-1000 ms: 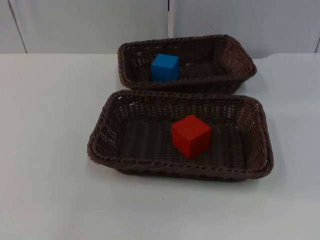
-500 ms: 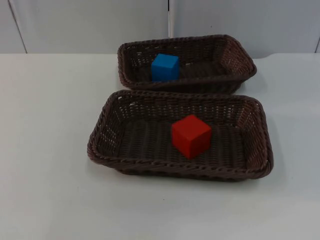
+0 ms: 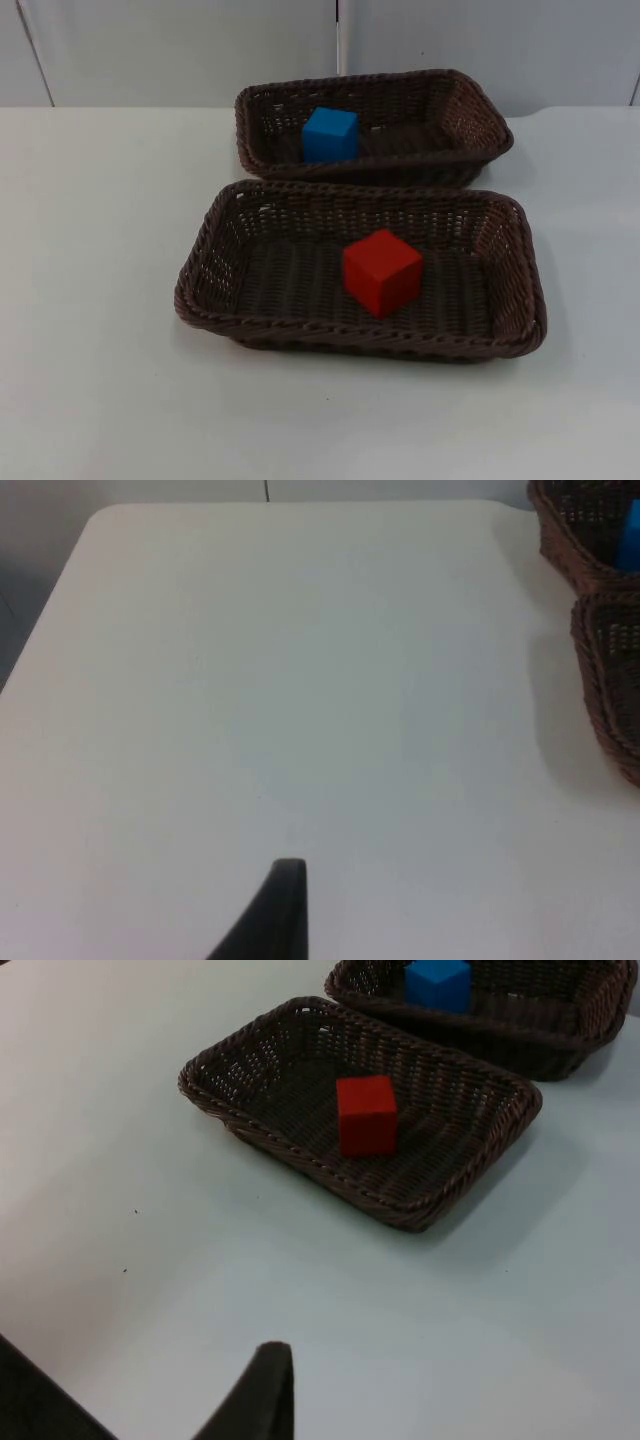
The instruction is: Pick up one cube with the left hand and place it into the upper basket. Pick up one cube with the right hand and place it into the lower basket.
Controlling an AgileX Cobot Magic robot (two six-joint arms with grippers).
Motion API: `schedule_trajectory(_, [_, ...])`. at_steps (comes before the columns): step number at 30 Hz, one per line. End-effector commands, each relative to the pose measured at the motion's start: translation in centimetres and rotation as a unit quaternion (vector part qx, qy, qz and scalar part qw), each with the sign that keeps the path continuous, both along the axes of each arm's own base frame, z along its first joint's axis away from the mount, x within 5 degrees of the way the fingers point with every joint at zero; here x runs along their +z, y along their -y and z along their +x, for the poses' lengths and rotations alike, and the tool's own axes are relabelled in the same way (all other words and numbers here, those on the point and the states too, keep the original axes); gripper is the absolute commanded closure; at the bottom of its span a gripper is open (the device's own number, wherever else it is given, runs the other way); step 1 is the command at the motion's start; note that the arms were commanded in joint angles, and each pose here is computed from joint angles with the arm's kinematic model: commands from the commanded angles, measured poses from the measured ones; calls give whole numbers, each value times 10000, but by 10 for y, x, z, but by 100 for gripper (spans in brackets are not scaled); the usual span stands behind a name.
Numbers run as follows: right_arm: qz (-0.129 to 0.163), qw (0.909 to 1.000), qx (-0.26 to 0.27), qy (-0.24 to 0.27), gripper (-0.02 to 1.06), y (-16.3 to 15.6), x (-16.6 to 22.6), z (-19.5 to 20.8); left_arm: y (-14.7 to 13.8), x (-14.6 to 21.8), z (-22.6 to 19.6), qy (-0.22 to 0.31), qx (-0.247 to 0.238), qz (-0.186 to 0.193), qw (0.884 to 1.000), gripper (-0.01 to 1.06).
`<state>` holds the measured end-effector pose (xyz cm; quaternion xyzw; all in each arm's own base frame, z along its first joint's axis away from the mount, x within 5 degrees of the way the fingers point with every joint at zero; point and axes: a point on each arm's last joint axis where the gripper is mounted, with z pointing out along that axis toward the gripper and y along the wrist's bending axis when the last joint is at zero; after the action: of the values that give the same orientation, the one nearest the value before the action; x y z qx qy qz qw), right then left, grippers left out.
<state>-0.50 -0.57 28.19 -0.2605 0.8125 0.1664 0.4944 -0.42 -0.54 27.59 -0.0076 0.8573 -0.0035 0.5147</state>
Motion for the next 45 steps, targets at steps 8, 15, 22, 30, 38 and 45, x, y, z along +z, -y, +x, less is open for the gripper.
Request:
schedule_trajectory(8, [6, 10000, -61, -15, -1, 0, -2, 0, 0, -2, 0, -20, 41, -15, 10000, 0])
schedule_trajectory(15, [7, 9987, -508, -15, -1, -1, -2, -1, 0, -2, 0, -20, 35, -5, 10000, 0])
schedule_trajectory(22, [8, 9921, -1251, -14, -1, -2, -2, -1, 0, -2, 0, -20, 35, -5, 10000, 0])
schedule_trajectory(30, [17, 9821, -1881, -18, -1, -3, -2, -2, 0, -2, 0, -20, 35, -5, 10000, 0])
schedule_trajectory(38, [18, 9726, -2325, -17, -1, -3, -2, -2, 0, -2, 0, -20, 35, -5, 10000, 0])
schedule_trajectory(45, [27, 9650, -2620, -20, -1, -4, -2, -2, 0, -2, 0, -20, 35, -5, 10000, 0])
